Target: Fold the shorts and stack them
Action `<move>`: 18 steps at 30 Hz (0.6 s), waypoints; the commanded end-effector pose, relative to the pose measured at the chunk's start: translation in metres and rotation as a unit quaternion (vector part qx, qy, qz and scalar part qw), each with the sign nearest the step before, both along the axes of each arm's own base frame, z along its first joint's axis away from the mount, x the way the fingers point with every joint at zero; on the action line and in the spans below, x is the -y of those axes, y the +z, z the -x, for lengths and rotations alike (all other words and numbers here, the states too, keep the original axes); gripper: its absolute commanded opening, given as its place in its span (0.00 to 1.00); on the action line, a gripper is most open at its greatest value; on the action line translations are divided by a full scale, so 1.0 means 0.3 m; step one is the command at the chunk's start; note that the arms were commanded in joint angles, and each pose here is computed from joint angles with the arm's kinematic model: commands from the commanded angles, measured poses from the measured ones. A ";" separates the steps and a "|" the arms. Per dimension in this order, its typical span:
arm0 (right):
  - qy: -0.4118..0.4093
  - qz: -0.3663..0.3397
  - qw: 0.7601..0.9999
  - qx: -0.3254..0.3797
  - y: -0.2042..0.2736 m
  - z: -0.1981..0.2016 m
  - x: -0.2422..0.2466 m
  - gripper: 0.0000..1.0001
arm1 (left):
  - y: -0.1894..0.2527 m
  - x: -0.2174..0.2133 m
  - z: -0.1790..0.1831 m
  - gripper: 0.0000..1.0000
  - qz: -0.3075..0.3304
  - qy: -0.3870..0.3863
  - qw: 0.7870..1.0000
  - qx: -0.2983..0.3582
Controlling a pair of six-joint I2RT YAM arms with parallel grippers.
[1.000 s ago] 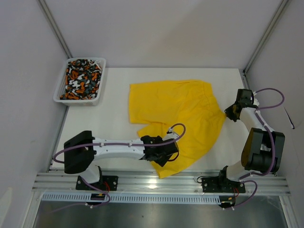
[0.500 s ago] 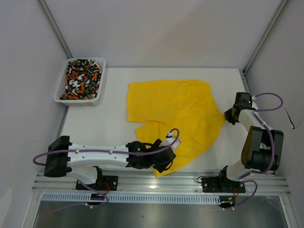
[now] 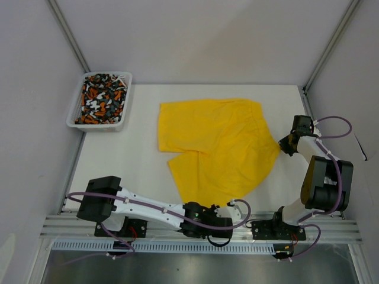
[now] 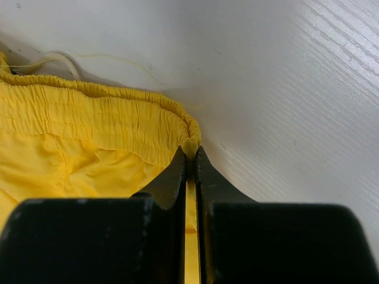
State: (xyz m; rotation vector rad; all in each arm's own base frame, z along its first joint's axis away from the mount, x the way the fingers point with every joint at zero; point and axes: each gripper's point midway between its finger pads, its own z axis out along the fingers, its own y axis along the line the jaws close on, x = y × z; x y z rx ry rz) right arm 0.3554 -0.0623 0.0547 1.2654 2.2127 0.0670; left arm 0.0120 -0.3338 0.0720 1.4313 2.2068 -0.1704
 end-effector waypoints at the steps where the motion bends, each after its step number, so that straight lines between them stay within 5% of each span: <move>1: -0.007 0.001 1.000 0.011 0.003 -0.018 0.006 0.00 | -0.001 -0.008 -0.029 0.32 -0.004 0.005 1.000 -0.001; 18: -0.002 -0.010 1.000 0.015 0.001 -0.016 0.000 0.00 | -0.145 -0.046 -0.081 0.40 -0.003 0.024 0.994 -0.105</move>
